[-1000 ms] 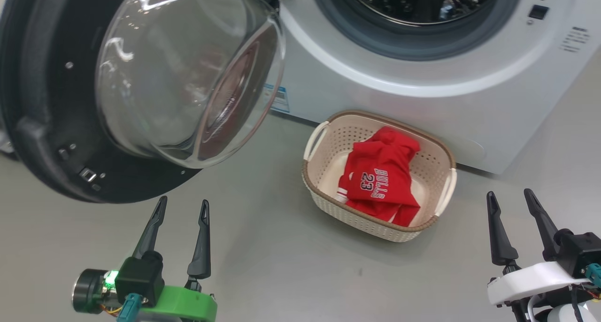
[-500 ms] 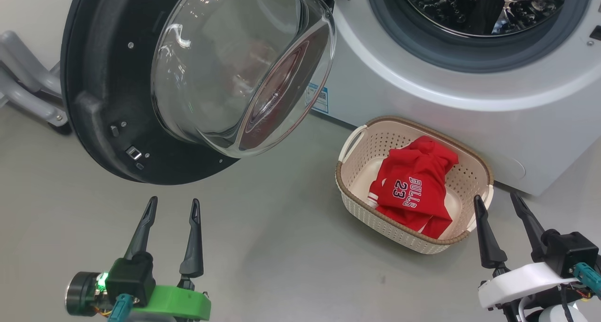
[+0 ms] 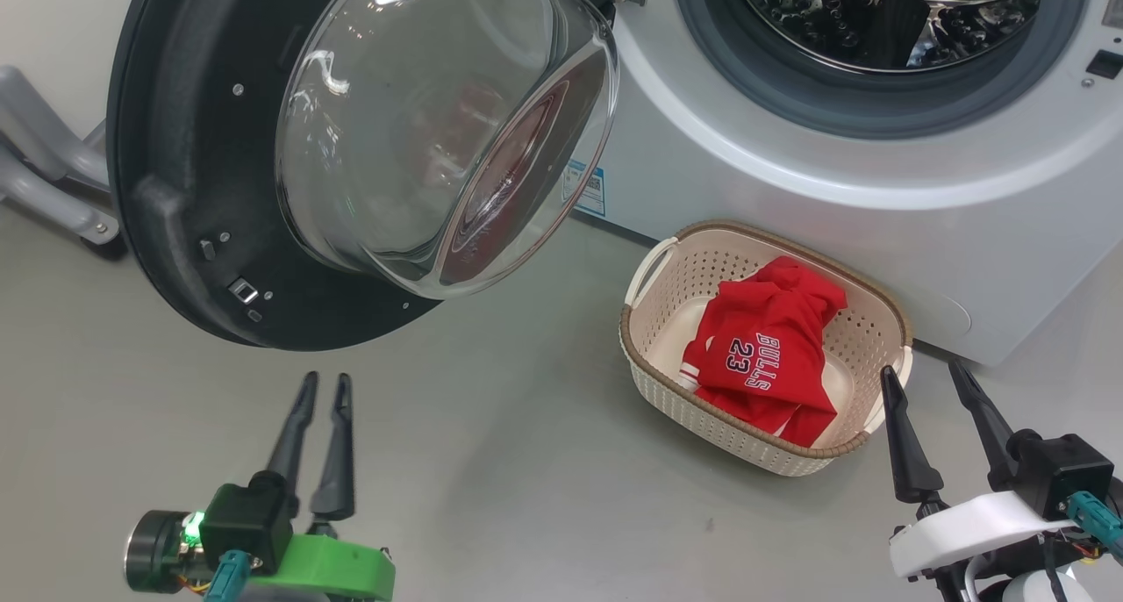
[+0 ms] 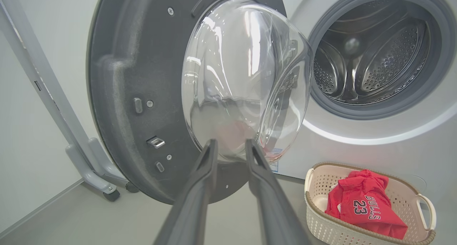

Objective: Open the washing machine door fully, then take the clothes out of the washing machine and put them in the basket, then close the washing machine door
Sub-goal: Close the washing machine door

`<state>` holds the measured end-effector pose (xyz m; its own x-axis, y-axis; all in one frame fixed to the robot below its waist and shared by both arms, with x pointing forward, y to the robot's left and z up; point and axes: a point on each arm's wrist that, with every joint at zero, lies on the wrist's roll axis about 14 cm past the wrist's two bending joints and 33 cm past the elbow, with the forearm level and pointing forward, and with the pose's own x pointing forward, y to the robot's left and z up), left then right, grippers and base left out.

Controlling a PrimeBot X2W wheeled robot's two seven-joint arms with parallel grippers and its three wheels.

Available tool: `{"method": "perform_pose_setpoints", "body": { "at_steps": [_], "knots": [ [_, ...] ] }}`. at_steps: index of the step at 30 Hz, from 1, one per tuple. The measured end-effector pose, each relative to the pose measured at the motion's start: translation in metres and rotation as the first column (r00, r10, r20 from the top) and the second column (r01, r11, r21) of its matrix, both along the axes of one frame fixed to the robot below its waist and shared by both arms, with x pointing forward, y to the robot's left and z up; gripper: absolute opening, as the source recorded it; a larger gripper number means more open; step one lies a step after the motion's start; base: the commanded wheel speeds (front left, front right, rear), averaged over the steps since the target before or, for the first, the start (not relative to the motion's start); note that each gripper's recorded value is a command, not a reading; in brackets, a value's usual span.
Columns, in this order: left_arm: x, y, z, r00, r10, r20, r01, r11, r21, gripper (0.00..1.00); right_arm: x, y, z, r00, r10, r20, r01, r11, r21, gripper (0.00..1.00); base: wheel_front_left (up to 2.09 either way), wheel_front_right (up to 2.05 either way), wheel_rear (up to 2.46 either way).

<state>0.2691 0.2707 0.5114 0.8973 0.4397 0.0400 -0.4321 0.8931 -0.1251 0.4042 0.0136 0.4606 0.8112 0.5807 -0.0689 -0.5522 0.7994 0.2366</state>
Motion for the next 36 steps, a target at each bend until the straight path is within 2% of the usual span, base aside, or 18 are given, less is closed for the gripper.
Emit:
{"method": "perform_pose_setpoints", "body": {
  "at_steps": [15,18,23,25,28,31,34,36],
  "knots": [
    [0.003,-0.004,0.000,1.000,-0.009,0.011,0.010,1.000,-0.028,0.00,0.000,-0.002,0.000,1.000,-0.007,0.000,0.007,1.000,-0.001,1.00,0.00,0.00,0.00],
    [0.003,-0.004,0.003,0.999,-0.008,0.045,0.011,0.997,-0.077,0.00,0.000,-0.002,0.000,1.000,-0.005,0.000,0.005,1.000,-0.001,1.00,0.00,0.00,0.00],
    [0.007,-0.010,0.020,0.981,-0.043,0.190,0.089,0.966,-0.243,0.00,0.000,-0.001,0.000,1.000,-0.002,-0.001,0.002,1.000,-0.001,1.00,0.00,0.00,0.00],
    [0.008,-0.010,0.029,0.964,-0.036,0.265,0.125,0.936,-0.329,0.00,0.000,-0.001,-0.001,1.000,-0.001,-0.001,0.001,1.000,-0.002,1.00,0.00,0.00,0.00],
    [0.007,-0.008,0.045,0.913,0.013,0.407,0.205,0.847,-0.490,0.00,0.000,0.000,-0.002,1.000,0.001,-0.004,-0.001,1.000,-0.004,1.00,0.00,0.00,0.00],
    [0.002,-0.009,0.063,0.855,0.054,0.517,0.291,0.774,-0.562,0.00,0.000,0.000,-0.003,1.000,0.003,-0.010,-0.003,1.000,-0.006,1.00,0.00,0.00,0.00],
    [-0.006,-0.004,0.063,0.825,0.137,0.548,0.316,0.693,-0.648,0.00,0.000,-0.001,-0.003,1.000,0.001,-0.010,-0.001,1.000,-0.007,1.00,0.00,0.00,0.00],
    [-0.011,0.008,0.068,0.791,0.202,0.577,0.332,0.651,-0.683,0.00,0.001,-0.001,-0.003,1.000,0.000,-0.010,0.000,1.000,-0.007,1.00,0.00,0.00,0.00]
  ]
}}
